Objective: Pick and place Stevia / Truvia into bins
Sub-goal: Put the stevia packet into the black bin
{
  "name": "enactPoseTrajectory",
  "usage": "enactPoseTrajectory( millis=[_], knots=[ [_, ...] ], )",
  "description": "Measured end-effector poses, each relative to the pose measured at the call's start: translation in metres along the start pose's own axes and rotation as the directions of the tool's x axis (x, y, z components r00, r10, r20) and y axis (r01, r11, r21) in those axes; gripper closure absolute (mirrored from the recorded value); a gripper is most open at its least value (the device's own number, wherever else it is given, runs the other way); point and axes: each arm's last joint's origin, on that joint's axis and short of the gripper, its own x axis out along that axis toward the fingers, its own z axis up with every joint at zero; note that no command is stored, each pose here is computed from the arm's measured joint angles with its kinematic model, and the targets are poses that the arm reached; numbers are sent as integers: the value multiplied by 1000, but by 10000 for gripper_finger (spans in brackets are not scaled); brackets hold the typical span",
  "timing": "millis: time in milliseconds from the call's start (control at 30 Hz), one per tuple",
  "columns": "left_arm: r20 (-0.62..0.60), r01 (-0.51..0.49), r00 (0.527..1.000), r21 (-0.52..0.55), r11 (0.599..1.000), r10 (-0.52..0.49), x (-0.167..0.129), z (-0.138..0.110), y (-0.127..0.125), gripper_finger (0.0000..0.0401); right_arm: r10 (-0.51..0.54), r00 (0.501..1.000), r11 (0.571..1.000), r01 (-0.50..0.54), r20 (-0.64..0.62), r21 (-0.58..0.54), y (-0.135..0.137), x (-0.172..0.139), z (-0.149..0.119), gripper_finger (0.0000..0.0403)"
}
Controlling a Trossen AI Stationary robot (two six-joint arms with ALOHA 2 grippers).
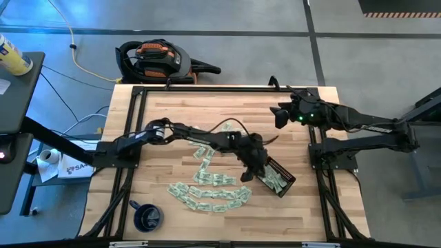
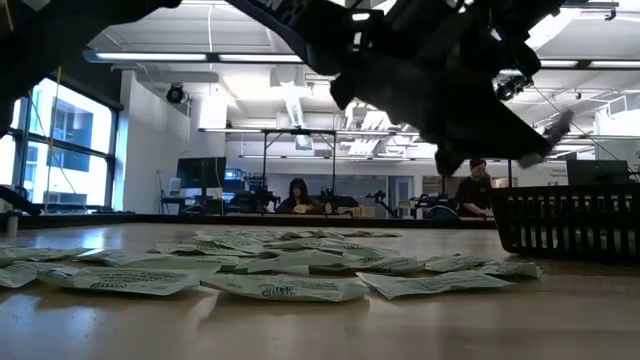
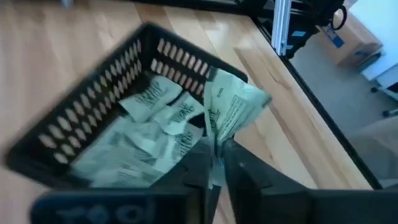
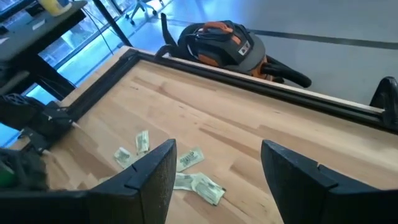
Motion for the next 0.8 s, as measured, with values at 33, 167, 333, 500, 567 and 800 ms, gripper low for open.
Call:
enactPoseTrajectory(
  millis=[33,167,333,500,567,800],
  knots=[
    [11,2,1000,-4,1000,-2,2,-1,0,301,-2,1000,1000,2,-4,1,0,0,0,178],
    [9,-16,1000,-19,1000,16,0,3,-4,249,-20,999,1000,20,-31,5,-2,0,-3,178],
    [-8,-87,996,-27,996,87,-42,27,-7,205,-38,998,999,38,-58,-1,-4,0,-6,178],
    [-310,-339,896,-14,941,318,-99,19,-1,200,-44,996,999,43,-77,-10,-6,-1,-7,178],
    [-436,-439,806,14,898,401,-119,12,2,207,-57,994,998,54,-93,-29,-7,-1,-9,178],
    [-690,-575,578,33,817,434,-172,-38,9,237,-151,932,981,101,-330,-163,-19,-2,-28,178]
  ],
)
